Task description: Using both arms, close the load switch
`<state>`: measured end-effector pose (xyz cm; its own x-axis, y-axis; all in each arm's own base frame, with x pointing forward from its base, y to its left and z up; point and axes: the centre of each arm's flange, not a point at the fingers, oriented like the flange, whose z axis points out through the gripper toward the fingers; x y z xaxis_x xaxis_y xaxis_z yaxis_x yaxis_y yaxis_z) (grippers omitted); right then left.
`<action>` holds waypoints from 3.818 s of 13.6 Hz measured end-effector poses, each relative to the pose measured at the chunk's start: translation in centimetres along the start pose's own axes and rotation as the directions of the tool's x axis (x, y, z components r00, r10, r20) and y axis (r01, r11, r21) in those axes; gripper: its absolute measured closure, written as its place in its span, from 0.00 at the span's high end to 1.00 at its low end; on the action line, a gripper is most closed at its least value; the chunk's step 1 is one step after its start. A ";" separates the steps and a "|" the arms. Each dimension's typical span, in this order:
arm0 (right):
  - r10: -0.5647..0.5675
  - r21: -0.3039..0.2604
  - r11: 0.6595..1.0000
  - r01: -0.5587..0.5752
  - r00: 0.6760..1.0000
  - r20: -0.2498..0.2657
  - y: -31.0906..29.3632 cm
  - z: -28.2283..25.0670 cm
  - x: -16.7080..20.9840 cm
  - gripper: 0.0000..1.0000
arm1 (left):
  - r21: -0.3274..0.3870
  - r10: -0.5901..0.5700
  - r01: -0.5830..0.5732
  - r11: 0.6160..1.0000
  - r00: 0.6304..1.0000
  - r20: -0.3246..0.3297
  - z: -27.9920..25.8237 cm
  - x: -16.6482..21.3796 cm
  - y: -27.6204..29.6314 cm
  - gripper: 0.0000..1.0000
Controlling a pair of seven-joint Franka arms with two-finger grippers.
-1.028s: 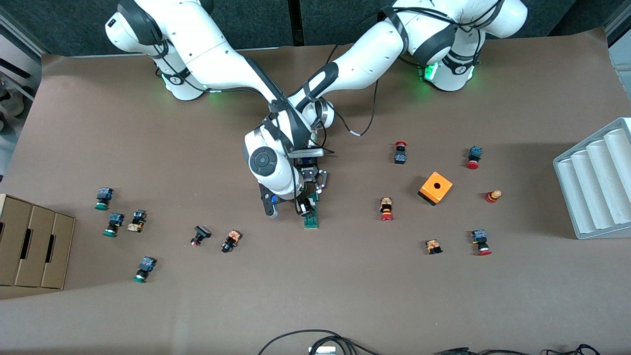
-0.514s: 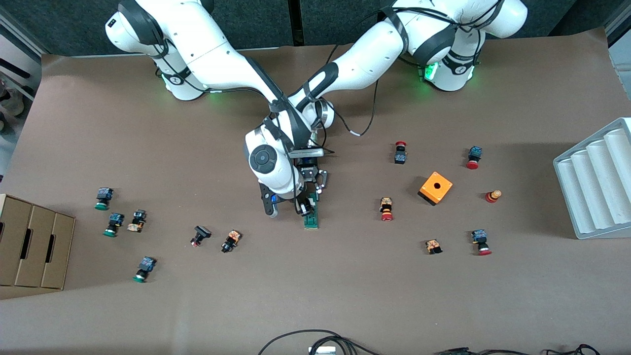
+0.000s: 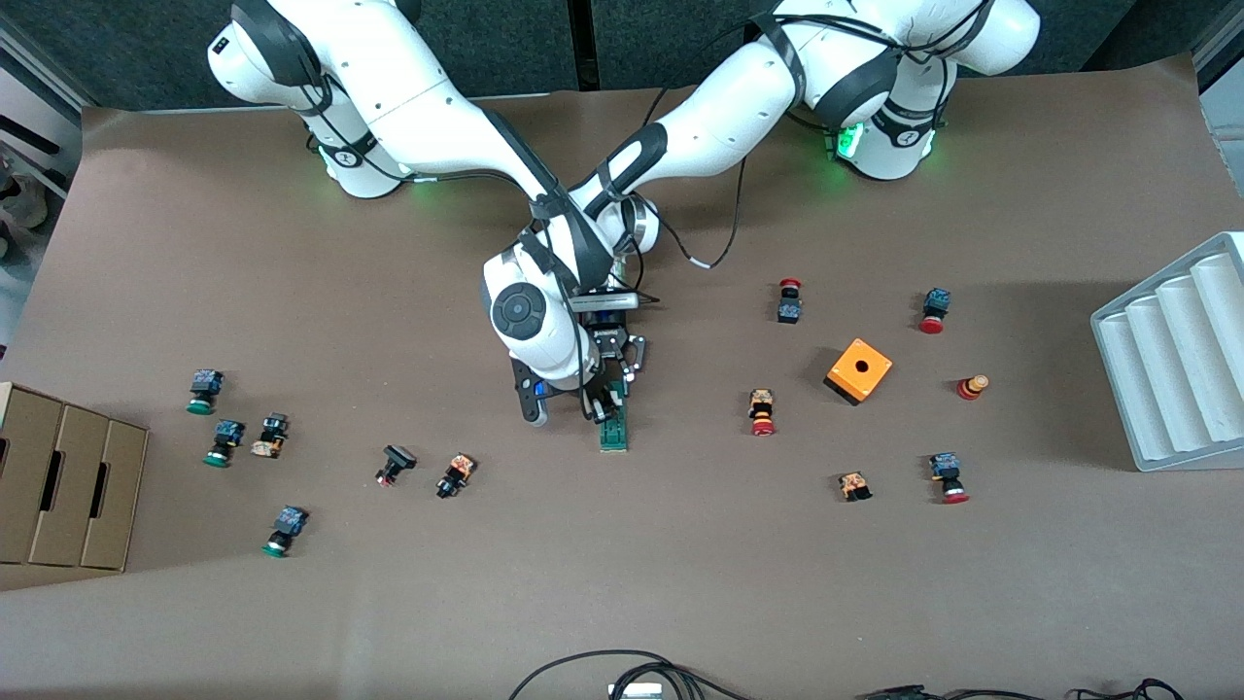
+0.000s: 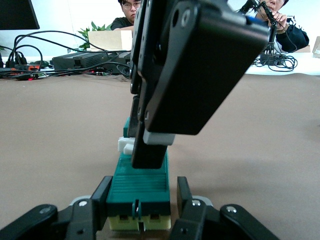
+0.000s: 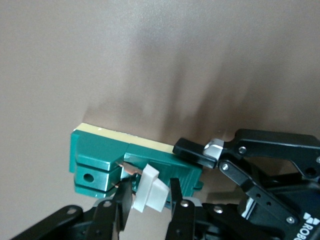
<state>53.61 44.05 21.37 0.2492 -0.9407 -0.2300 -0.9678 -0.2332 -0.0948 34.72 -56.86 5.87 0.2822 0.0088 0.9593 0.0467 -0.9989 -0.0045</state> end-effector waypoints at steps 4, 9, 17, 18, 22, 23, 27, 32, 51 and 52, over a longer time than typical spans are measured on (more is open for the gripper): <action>0.011 0.009 1.000 -0.011 1.000 0.007 -0.3 -0.9 0.0 0.37 | 0.000 0.000 0.000 1.000 1.000 0.000 0.0 0.0 0.0 0.58; 0.024 0.043 0.999 -0.024 1.000 0.020 -1.6 -2.6 0.5 0.34 | 0.000 0.000 0.000 1.000 1.000 0.000 0.0 0.0 0.0 0.58; 0.030 0.046 0.998 -0.030 0.999 0.020 -1.7 -2.5 0.7 0.15 | 0.000 0.000 0.000 1.000 1.000 0.000 0.0 0.0 0.0 0.58; 0.030 0.046 0.998 -0.031 0.999 0.020 -1.7 -2.5 0.7 0.15 | 0.000 0.000 0.000 1.000 1.000 0.000 0.0 0.0 0.0 0.58; 0.032 0.048 0.998 -0.033 0.999 0.021 -1.8 -2.6 0.6 0.15 | 0.000 0.000 0.000 1.000 1.000 0.000 0.0 0.0 0.0 0.58; 0.033 0.048 0.998 -0.034 0.999 0.022 -1.8 -2.6 0.6 0.14 | 0.000 0.000 0.000 1.000 1.000 0.000 0.0 0.0 0.0 0.58; 0.039 0.052 0.998 -0.040 0.999 0.026 -2.1 -2.7 0.8 0.14 | 0.000 0.000 0.000 1.000 1.000 0.000 0.0 0.0 0.0 0.58; 0.056 0.063 0.996 -0.058 0.998 0.037 -3.0 -2.9 1.2 0.15 | 0.000 0.001 -0.001 1.000 1.000 0.000 0.0 0.0 0.0 0.58; 0.069 0.096 0.993 -0.073 0.997 0.038 -5.4 -2.1 1.8 0.24 | 0.001 0.006 -0.006 1.000 1.000 0.004 0.0 -0.5 -0.1 0.58; 0.069 0.096 0.993 -0.073 0.997 0.038 -5.4 -2.1 1.8 0.24 | 0.001 0.006 -0.006 1.000 1.000 0.004 0.0 -0.5 -0.1 0.58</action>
<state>59.25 43.09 23.47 0.1827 -0.9445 -0.2729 -0.9754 -0.1394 -0.1706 34.56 -56.74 5.42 0.2861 0.0030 0.9582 0.0455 -0.9989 -0.0105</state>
